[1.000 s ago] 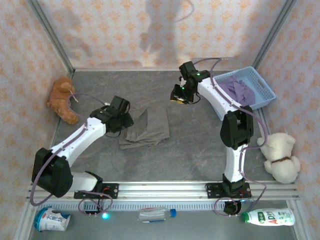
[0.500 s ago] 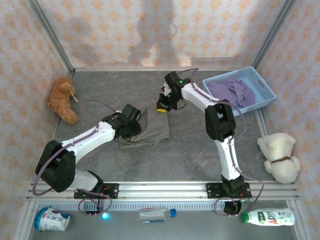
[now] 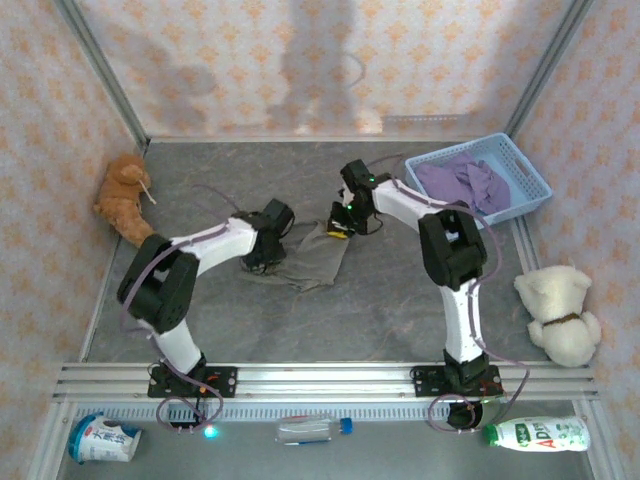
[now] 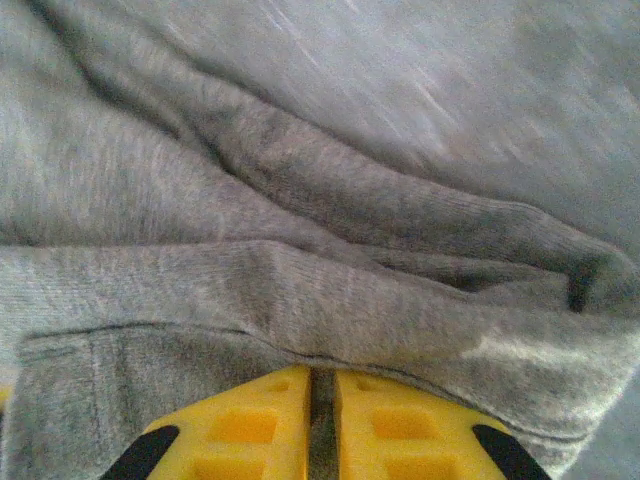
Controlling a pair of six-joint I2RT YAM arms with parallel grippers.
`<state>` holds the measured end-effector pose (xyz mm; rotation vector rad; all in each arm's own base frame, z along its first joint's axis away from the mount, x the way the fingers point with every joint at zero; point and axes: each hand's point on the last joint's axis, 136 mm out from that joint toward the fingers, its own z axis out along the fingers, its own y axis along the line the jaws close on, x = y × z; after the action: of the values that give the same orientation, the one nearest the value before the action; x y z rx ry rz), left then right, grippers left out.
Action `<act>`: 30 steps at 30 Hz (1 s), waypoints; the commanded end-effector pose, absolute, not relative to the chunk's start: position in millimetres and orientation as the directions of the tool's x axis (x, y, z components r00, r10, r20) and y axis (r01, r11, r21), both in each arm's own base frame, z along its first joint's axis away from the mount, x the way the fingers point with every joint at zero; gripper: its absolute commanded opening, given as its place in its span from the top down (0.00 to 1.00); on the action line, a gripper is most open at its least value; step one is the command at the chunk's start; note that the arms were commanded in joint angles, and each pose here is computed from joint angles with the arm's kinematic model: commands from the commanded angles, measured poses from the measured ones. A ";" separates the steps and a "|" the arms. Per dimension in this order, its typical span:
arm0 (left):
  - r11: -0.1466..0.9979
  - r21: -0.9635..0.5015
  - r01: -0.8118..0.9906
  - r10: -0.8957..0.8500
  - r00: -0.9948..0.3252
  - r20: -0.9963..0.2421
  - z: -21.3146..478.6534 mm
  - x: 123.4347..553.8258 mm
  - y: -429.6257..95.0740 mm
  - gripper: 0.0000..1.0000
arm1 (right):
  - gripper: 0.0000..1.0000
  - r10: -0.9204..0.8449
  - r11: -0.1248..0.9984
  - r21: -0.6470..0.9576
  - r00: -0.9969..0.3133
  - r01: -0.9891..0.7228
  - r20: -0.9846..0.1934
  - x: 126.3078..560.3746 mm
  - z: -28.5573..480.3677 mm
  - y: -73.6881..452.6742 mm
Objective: Fold and stack the mixed laundry pile
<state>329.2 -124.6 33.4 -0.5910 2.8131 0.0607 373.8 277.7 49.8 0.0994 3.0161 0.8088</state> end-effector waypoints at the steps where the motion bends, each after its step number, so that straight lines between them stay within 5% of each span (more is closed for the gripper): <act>1: 0.945 -0.002 -0.328 -0.311 -0.895 -0.320 45.1 378.0 -137.4 0.76 | 0.84 0.086 0.913 0.392 -0.992 0.117 0.097 323.5 33.1 253.3; 4: 0.966 -0.041 -0.256 -0.256 -0.914 -0.314 51.8 412.2 -162.7 0.69 | 0.83 0.061 0.894 0.433 -0.990 0.112 0.129 295.2 48.7 257.6; 8: 0.977 -0.122 -0.175 -0.207 -0.914 -0.349 79.6 444.0 -187.1 0.45 | 0.77 -0.021 0.855 0.515 -0.987 0.066 0.160 270.6 78.0 270.7; 14: 0.970 -0.196 -0.147 -0.213 -0.903 -0.374 124.2 443.9 -182.0 0.29 | 0.64 0.016 0.866 0.501 -1.000 0.003 -0.021 321.8 127.8 253.3; 20: 0.934 -0.298 -0.198 -0.296 -0.897 -0.329 131.9 399.8 -177.0 0.29 | 0.49 0.144 0.914 0.402 -0.971 0.056 -0.190 407.7 141.3 214.3; 25: 0.913 -0.308 -0.269 -0.357 -0.891 -0.280 102.1 373.2 -167.5 0.30 | 0.41 0.111 0.936 0.351 -0.968 0.027 -0.223 439.3 123.5 216.4; 30: 0.921 -0.177 -0.347 -0.381 -0.898 -0.220 60.6 350.3 -144.8 0.62 | 0.37 0.082 0.921 0.389 -0.984 0.014 -0.161 441.7 95.3 237.0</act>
<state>357.3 -157.1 76.9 -0.4800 2.8107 -0.2912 445.5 229.3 105.1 0.1215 2.8734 0.6000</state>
